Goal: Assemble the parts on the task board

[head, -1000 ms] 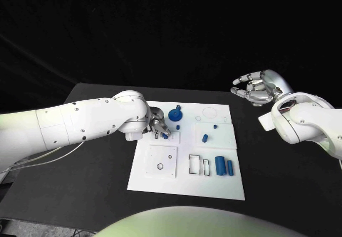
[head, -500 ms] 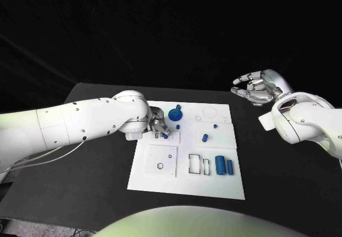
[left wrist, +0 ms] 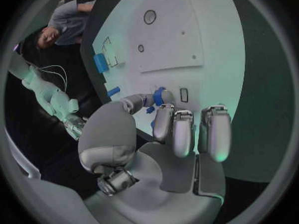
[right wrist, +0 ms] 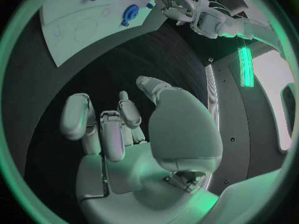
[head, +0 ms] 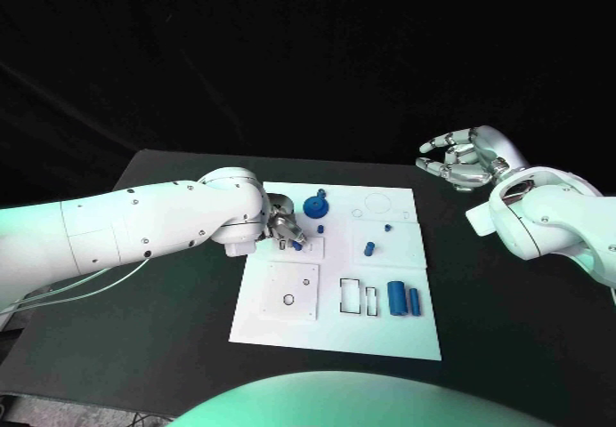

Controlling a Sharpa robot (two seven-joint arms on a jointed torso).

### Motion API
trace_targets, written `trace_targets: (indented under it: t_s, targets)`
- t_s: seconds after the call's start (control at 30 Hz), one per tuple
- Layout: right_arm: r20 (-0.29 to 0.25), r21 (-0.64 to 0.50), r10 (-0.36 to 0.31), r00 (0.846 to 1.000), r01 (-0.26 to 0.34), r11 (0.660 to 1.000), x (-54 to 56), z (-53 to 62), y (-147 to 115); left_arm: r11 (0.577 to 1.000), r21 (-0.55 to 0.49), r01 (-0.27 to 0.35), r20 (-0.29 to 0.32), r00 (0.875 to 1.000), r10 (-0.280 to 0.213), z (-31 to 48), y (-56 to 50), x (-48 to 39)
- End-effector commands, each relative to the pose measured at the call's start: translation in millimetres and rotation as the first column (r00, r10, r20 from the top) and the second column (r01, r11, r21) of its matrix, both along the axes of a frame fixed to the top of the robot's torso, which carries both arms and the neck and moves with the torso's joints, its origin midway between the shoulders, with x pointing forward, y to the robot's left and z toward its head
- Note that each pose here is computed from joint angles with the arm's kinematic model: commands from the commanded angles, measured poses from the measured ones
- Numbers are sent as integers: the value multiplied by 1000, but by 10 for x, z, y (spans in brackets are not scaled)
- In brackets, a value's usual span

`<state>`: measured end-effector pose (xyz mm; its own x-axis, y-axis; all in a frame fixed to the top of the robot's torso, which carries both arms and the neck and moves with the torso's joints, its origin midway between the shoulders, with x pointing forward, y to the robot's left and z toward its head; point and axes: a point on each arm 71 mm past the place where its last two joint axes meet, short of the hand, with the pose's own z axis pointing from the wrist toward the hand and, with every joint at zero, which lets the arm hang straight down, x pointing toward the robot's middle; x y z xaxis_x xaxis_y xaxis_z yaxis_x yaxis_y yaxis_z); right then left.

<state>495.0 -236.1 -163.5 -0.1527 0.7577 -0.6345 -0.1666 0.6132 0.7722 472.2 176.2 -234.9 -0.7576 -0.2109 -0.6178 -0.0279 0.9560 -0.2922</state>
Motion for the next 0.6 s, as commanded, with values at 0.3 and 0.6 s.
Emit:
trace_targets:
  t_s: [0.3, 0.6]
  targets:
    - [3, -5, 12, 1000, -12, 1000, -7, -1, 4, 995, -79, -56, 74, 995, 62, 64, 10, 8]
    - [2, -5, 11, 1000, -11, 1000, -7, -2, 2, 997, -62, -49, 57, 997, 52, 51, 25, 8]
